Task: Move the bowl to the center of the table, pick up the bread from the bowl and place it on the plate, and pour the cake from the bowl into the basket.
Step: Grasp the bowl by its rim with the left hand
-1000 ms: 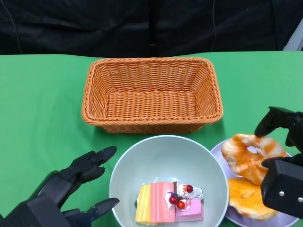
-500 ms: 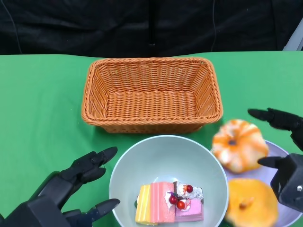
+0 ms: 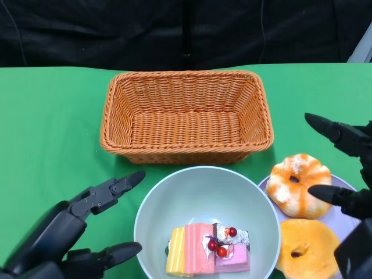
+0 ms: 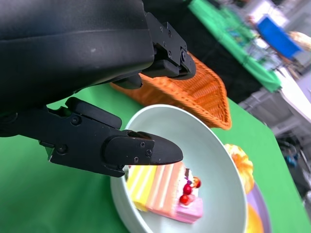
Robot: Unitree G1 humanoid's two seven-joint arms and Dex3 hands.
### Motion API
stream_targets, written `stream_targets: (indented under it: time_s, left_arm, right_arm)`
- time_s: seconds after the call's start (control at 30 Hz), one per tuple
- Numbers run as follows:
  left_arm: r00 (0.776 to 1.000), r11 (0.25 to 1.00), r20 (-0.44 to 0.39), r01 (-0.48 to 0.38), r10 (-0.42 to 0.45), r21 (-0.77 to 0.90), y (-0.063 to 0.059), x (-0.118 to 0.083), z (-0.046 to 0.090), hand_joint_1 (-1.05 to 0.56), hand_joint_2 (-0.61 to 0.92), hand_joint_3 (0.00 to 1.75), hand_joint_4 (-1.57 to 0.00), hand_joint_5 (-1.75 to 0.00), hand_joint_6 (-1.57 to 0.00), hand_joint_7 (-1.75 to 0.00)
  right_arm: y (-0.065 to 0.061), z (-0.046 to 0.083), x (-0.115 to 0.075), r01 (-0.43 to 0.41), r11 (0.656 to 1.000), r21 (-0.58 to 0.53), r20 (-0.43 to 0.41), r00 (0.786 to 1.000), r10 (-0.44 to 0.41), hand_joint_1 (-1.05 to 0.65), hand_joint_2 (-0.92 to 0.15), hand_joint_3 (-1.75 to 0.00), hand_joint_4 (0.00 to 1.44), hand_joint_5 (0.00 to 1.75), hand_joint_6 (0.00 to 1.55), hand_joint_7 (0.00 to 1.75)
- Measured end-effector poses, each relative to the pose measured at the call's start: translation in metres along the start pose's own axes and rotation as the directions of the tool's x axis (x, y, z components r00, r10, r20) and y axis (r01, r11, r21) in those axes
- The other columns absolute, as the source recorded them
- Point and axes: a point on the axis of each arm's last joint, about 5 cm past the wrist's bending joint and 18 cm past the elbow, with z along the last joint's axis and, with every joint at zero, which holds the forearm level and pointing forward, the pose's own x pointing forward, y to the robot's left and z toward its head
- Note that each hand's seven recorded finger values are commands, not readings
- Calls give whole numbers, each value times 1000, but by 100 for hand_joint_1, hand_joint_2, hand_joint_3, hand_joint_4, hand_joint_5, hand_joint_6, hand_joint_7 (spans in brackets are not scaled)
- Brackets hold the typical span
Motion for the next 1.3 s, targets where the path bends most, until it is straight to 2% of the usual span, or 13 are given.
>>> stream_targets:
  time_s: [0.1, 0.23, 0.33, 0.4, 0.5, 0.63, 0.67, 0.7, 0.8, 0.87, 1.03, 1.2, 1.3]
  left_arm:
    - [998, 997, 48, 27, -30, 72, 5, -1, -4, -61, 92, 31, -3, -54, -32, -1]
    - [986, 974, 134, 67, -98, 217, 24, -2, -9, -65, 92, 30, -3, -53, -33, -2]
    - [966, 953, 215, 77, -144, 293, 30, 0, -14, -63, 92, 19, -8, -55, -36, -3]
    - [946, 931, 274, 67, -174, 359, 34, 2, -15, -60, 90, 9, -12, -57, -41, -4]
    - [926, 915, 332, 35, -182, 403, 37, 4, -15, -59, 91, 5, -13, -58, -42, -3]
    - [921, 908, 338, 36, -192, 417, 36, 5, -17, -59, 91, 4, -13, -58, -43, -3]
    - [915, 889, 345, 31, -210, 458, 35, 6, -17, -49, 82, 2, -19, -62, -47, -5]
    - [897, 855, 364, 27, -249, 518, 34, 10, -16, -42, 77, 1, -23, -65, -51, -7]
    - [808, 739, 456, -37, -374, 672, 29, 25, -11, -40, 79, 3, -28, -69, -55, -7]
    - [772, 708, 490, -75, -405, 703, 25, 32, -11, -40, 80, 3, -30, -70, -55, -7]
    - [722, 675, 519, -99, -457, 731, 14, 41, -14, -43, 87, 2, -21, -83, -56, -8]
    - [658, 669, 560, -114, -503, 734, -1, 51, -19, -56, 92, 3, -29, -87, -64, -11]
    - [640, 652, 562, -122, -524, 748, -5, 56, -21, -58, 92, 2, -31, -85, -65, -12]
  right_arm:
    - [0, 3, -4, 0, 1000, 9, 6, 1000, 0, -43, -88, 0, 0, 86, 30, 1]
    - [2, 10, -10, -7, 999, 42, 21, 1000, 6, -41, -87, 0, 0, 87, 30, 1]
    - [4, 11, -13, -7, 998, 61, 16, 1000, 6, -40, -87, 0, 0, 93, 32, 2]
    - [5, 12, -15, -5, 997, 82, 12, 1000, 4, -40, -86, 0, 0, 94, 32, 3]
    - [6, 13, -17, 2, 995, 102, 10, 1000, -3, -40, -86, 0, 0, 94, 33, 3]
    - [6, 14, -17, 4, 995, 104, 10, 1000, -5, -40, -86, 0, 0, 94, 33, 3]
    - [6, 13, -18, 6, 994, 106, 7, 1000, -7, -40, -87, 0, 0, 94, 32, 3]
    - [7, 14, -19, 5, 994, 109, 6, 1000, -6, -40, -87, -1, 0, 94, 31, 2]
    - [7, 17, -21, 12, 992, 126, 11, 1000, -14, -40, -88, -1, 0, 93, 31, 2]
    - [6, 18, -22, 16, 990, 137, 13, 1000, -18, -40, -88, 0, 0, 93, 30, 2]
    - [6, 20, -24, 20, 989, 147, 13, 1000, -22, -40, -88, 0, 0, 93, 30, 2]
    - [6, 20, -24, 23, 988, 155, 12, 1000, -25, -39, -88, 0, 0, 93, 30, 2]
    - [6, 20, -24, 22, 987, 156, 12, 1000, -25, -39, -88, 0, 0, 93, 30, 2]
